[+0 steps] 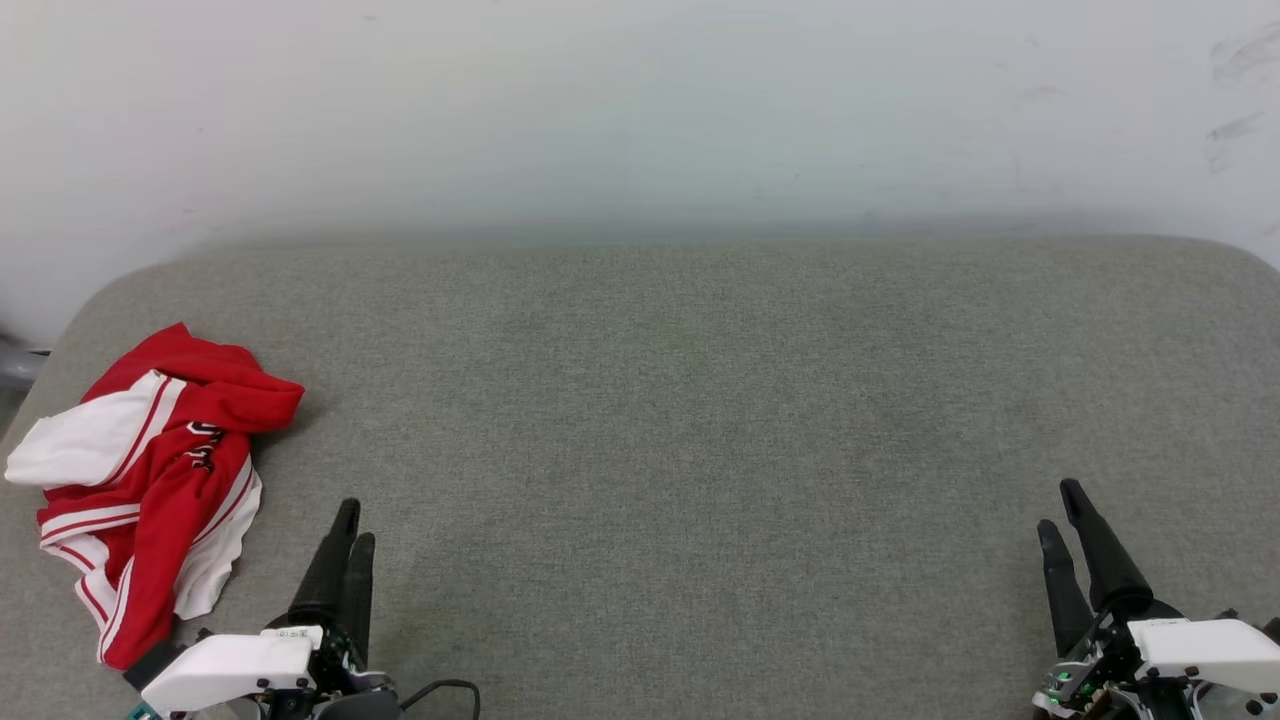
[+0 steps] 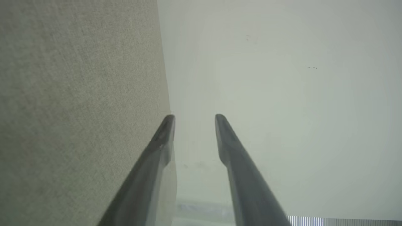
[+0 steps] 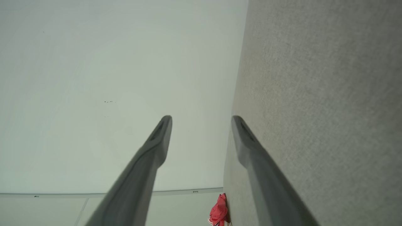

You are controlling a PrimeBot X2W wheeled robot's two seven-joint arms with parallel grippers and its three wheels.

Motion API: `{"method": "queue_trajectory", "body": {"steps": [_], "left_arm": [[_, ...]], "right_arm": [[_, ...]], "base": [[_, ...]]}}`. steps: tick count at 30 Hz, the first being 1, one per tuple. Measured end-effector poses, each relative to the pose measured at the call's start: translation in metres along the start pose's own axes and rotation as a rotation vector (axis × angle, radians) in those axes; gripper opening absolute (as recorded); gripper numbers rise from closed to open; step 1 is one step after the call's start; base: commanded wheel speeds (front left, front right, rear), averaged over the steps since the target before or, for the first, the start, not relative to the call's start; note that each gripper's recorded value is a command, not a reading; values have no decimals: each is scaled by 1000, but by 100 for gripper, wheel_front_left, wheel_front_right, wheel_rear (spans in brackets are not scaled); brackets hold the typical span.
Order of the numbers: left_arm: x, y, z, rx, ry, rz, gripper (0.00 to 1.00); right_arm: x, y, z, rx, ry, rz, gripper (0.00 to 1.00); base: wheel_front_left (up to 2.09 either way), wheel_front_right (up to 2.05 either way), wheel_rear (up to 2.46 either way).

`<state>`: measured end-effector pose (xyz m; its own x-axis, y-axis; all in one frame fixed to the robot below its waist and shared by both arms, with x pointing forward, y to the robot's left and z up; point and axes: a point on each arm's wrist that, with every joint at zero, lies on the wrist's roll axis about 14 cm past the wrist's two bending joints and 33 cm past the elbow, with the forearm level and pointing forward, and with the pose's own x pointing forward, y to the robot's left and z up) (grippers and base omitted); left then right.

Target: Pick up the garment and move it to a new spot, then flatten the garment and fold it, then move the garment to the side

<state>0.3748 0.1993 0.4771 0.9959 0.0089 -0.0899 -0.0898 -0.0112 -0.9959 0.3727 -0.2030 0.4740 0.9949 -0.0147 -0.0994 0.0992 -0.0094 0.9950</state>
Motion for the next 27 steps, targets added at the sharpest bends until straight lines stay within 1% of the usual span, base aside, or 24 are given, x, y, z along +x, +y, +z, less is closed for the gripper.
{"method": "queue_trajectory", "body": {"steps": [5,12,27], "left_arm": [[1,-6,2,28,-19,-16,100],[2,-11,10,125,-55,-23,100],[5,-34,9,450,-97,-30,100]], "right_arm": [[0,1,2,-35,-19,0,100],[1,9,9,-143,-52,21,100],[0,40,9,-475,-87,107,100]], "base": [[0,0,0],[0,0,0],[0,0,0]]}}
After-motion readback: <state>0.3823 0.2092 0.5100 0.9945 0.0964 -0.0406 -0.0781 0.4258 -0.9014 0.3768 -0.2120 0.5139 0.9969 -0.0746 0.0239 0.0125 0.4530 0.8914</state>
